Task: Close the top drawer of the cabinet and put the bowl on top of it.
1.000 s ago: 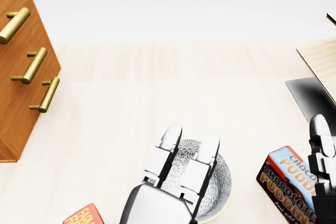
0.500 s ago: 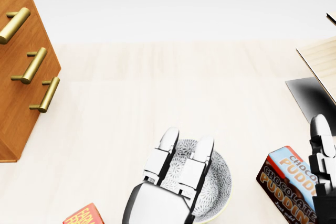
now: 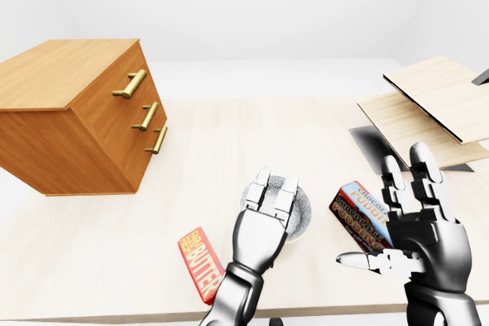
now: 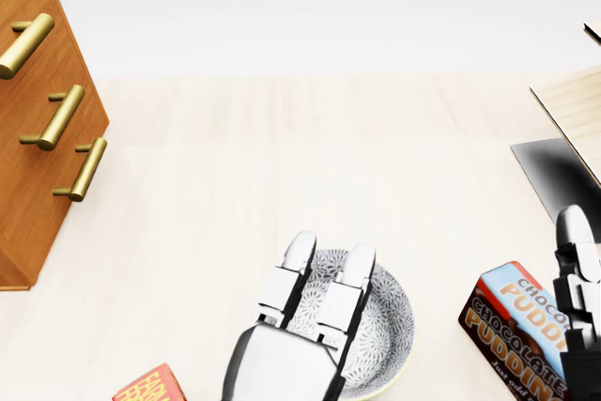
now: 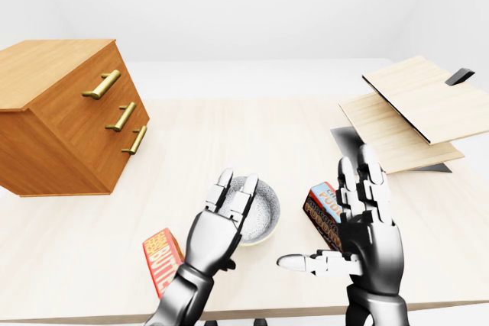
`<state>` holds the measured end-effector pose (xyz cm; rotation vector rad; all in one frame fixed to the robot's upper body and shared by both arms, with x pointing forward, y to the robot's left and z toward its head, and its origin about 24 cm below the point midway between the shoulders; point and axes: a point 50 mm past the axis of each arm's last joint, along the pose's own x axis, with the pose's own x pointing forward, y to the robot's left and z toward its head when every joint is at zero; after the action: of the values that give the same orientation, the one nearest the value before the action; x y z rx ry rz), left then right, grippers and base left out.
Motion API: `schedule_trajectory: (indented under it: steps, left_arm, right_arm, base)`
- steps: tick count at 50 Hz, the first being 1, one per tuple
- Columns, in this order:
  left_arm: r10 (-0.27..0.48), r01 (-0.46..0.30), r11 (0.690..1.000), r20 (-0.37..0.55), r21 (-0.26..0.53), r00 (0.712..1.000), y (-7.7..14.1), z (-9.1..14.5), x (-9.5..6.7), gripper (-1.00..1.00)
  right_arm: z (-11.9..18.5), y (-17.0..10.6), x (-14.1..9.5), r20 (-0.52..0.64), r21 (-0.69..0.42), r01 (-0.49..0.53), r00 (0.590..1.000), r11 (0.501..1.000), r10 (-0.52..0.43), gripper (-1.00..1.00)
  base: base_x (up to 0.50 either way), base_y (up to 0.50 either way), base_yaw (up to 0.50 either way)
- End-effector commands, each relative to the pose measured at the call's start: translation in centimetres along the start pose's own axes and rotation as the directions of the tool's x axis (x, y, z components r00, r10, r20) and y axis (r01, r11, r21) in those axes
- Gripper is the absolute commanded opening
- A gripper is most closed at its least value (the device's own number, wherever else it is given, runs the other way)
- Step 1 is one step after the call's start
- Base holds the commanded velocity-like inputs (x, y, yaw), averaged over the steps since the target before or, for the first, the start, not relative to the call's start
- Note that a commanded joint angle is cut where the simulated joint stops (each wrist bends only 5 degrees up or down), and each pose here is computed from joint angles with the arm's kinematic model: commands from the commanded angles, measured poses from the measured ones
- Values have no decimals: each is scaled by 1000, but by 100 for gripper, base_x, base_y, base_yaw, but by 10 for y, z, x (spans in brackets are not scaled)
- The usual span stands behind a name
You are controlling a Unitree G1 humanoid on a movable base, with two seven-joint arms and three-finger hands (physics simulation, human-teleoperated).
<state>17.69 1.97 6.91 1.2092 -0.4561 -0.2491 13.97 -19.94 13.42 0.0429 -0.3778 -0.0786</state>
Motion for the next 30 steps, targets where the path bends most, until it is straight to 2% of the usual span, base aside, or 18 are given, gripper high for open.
schedule_trajectory:
  steps: [1,30]
  left_arm:
    - [-6,6,1000,-6,4,1000,-3,-1,2,100]
    - [-39,39,999,-28,9,999,-16,-6,4,100]
  right_arm:
    - [0,0,0,0,2,0,1000,1000,0,100]
    - [1,0,0,2,2,0,1000,1000,0,100]
  base:
    - [0,0,0]
    - [0,0,0]
